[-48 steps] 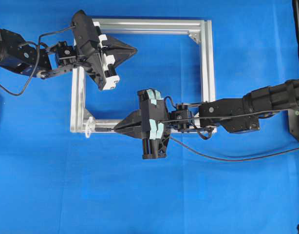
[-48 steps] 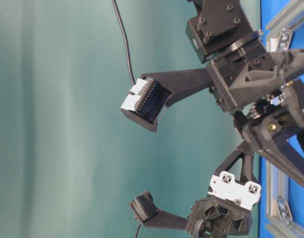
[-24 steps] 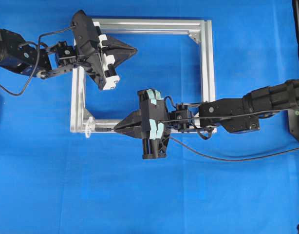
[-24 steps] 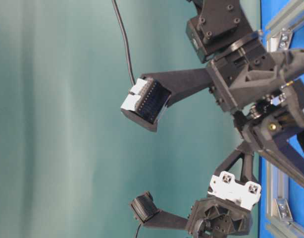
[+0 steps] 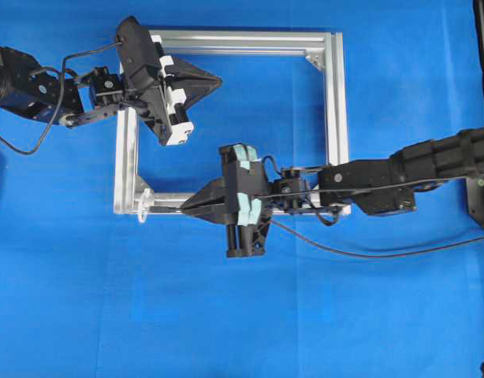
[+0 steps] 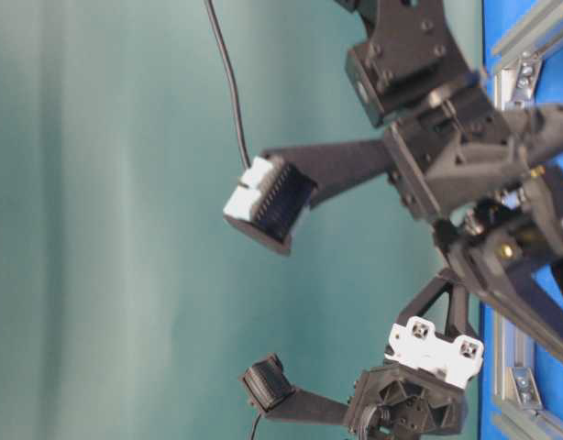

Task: Insert the wire through the string loop located on the left side.
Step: 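Push the USB plug through the white zip-tie loop with the right gripper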

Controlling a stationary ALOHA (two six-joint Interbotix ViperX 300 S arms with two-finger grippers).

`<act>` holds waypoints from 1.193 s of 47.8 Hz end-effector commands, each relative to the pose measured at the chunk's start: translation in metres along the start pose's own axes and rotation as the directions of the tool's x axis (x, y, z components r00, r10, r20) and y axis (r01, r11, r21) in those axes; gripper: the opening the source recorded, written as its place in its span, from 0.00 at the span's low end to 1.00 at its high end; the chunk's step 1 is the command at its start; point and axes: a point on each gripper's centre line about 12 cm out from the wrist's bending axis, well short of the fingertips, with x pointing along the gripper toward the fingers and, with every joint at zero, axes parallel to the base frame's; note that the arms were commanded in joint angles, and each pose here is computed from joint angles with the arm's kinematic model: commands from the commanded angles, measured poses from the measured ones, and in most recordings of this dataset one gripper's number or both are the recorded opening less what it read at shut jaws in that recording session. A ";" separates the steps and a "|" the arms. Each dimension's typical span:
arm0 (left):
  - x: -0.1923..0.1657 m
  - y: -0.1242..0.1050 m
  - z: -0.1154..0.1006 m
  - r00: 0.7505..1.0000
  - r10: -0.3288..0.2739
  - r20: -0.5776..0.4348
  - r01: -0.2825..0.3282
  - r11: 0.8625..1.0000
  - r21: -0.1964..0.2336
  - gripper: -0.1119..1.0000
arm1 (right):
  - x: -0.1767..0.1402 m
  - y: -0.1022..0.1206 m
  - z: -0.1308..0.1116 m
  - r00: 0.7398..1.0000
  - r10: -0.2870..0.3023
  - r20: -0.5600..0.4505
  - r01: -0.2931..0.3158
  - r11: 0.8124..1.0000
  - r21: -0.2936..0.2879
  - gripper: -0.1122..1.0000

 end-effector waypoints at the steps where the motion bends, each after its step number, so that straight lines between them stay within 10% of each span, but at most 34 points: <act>1: -0.002 -0.002 0.017 0.999 -0.007 0.050 0.007 1.000 0.000 0.12 | 0.006 0.002 0.018 0.999 0.005 0.043 -0.005 1.000 0.005 0.10; 57: -0.018 0.004 0.011 0.999 0.005 0.036 -0.005 1.000 0.001 0.12 | 0.045 -0.001 0.032 0.999 -0.004 0.041 0.003 1.000 0.010 0.10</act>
